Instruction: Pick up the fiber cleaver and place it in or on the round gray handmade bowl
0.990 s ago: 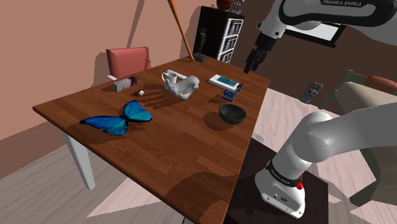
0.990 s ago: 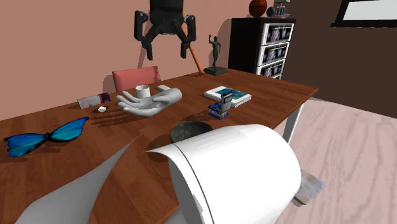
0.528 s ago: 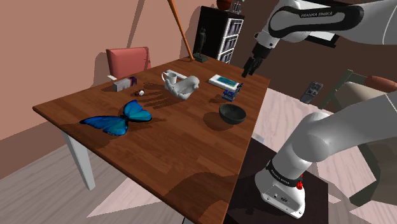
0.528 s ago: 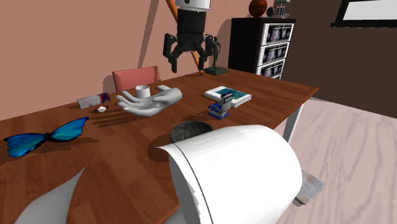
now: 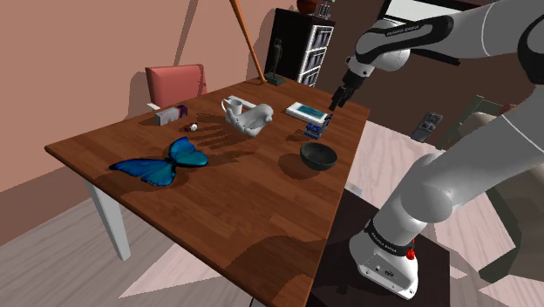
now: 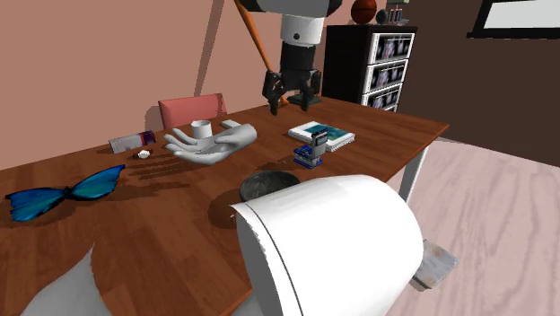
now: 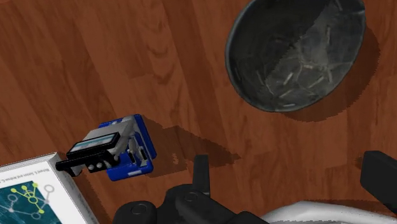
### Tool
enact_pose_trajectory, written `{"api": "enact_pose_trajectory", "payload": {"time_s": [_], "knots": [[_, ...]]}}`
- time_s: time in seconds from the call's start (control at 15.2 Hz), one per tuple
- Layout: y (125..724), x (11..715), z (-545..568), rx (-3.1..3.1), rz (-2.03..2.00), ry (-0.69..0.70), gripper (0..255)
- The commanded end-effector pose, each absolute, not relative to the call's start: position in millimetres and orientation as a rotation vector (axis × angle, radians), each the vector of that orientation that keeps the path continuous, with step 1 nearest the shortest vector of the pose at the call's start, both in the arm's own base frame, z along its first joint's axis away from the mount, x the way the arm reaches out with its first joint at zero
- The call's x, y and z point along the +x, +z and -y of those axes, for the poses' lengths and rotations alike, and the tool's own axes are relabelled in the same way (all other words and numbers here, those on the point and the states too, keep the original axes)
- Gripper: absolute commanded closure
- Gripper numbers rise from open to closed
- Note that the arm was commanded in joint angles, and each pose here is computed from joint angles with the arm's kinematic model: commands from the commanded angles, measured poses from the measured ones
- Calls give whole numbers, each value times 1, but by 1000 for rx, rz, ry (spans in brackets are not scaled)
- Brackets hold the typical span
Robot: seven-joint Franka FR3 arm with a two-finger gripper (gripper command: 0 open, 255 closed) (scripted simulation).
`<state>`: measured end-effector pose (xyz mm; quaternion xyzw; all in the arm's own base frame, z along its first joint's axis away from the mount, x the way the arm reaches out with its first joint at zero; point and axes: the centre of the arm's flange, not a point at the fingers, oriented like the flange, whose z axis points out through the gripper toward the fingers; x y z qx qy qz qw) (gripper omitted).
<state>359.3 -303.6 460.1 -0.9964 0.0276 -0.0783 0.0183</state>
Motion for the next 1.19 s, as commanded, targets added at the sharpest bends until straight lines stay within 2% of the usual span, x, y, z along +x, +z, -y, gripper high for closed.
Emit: {"api": "enact_pose_trajectory", "payload": {"time_s": [0.0,0.86,1.12], "knots": [[447,365,329,-3097,-86,-256,0],[367,404,473,-3097,-96,-331,0],[348,409,479,-3097,-97,-335,0]]}}
